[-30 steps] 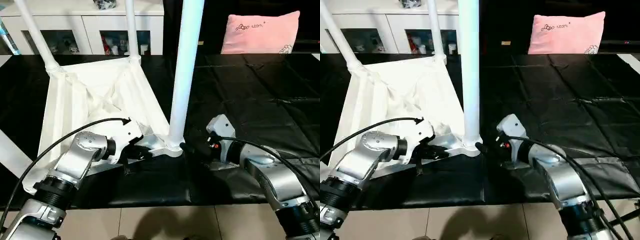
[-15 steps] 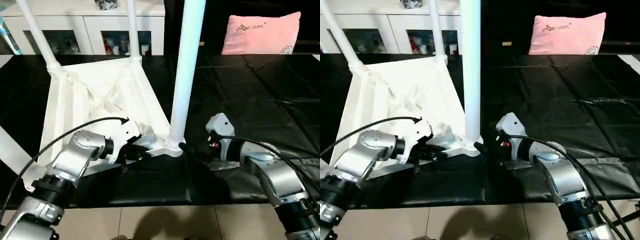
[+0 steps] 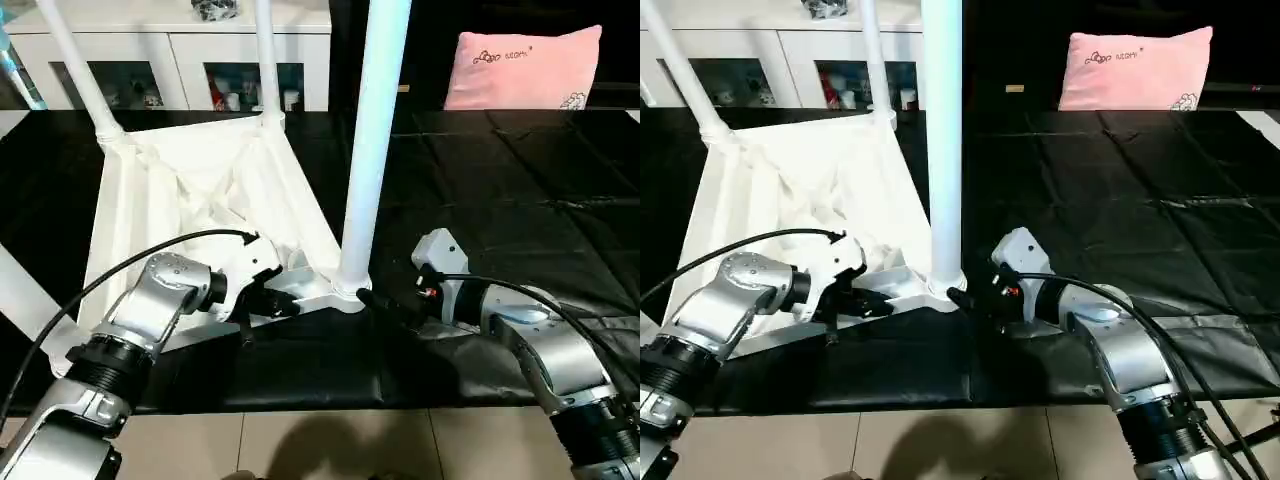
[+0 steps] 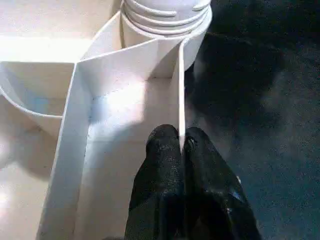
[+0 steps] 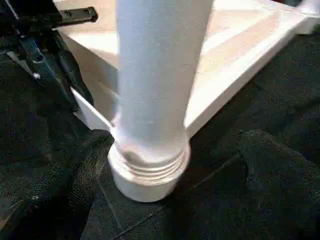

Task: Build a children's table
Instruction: Rotate leg to tighten

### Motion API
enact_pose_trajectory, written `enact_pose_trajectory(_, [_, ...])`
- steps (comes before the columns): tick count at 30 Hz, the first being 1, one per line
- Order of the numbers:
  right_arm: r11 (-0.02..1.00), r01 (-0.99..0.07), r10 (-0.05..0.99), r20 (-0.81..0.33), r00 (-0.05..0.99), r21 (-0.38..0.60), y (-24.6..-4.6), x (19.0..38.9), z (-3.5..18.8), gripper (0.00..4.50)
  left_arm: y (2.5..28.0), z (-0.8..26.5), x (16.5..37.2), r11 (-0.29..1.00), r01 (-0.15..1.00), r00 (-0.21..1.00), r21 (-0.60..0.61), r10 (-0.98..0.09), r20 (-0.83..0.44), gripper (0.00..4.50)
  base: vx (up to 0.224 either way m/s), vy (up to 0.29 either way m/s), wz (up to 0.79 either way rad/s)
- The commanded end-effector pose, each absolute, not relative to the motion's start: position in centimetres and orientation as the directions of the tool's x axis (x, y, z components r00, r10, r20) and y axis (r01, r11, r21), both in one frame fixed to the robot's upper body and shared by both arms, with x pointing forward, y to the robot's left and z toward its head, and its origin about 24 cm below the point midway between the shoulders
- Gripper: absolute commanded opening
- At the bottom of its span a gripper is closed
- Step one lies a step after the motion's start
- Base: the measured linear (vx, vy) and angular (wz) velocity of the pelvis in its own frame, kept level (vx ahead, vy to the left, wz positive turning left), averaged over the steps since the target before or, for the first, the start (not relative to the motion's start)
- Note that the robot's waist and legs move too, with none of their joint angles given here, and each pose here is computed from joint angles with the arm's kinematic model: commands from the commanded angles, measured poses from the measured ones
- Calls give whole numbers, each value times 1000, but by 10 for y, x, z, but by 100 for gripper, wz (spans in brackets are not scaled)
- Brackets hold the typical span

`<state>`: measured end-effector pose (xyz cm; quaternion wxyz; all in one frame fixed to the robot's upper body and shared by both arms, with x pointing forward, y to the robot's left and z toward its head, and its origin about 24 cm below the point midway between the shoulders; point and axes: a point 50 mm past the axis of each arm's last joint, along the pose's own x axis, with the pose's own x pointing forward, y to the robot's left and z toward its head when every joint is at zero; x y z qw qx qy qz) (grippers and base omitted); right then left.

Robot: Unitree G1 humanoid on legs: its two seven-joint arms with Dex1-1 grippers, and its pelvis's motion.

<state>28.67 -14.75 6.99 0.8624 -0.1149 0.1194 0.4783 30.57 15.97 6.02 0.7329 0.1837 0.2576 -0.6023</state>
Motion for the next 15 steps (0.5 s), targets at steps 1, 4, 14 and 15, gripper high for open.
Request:
enact_pose_trajectory(1, [472,-877,821,-319,474,-87,-147,288,73,450,149,62,299,62,996,16,-57,-804,-595,5,0,0,0])
enact_pose_trajectory(4, [379,-923,871,-314,378,-58,-147,287,74,450,147,61,299,0,999,-31,-50,-790,-612,5,0,0,0])
enact_pose_trajectory(14, [170,-985,915,-370,159,-3,-140,287,69,450,141,63,298,-132,990,-132,-48,-755,-642,5,0,0,0])
enact_pose_trajectory(15, [160,-987,915,-375,147,3,-140,288,68,432,140,63,298,-141,989,-139,-49,-752,-645,2,0,0,0])
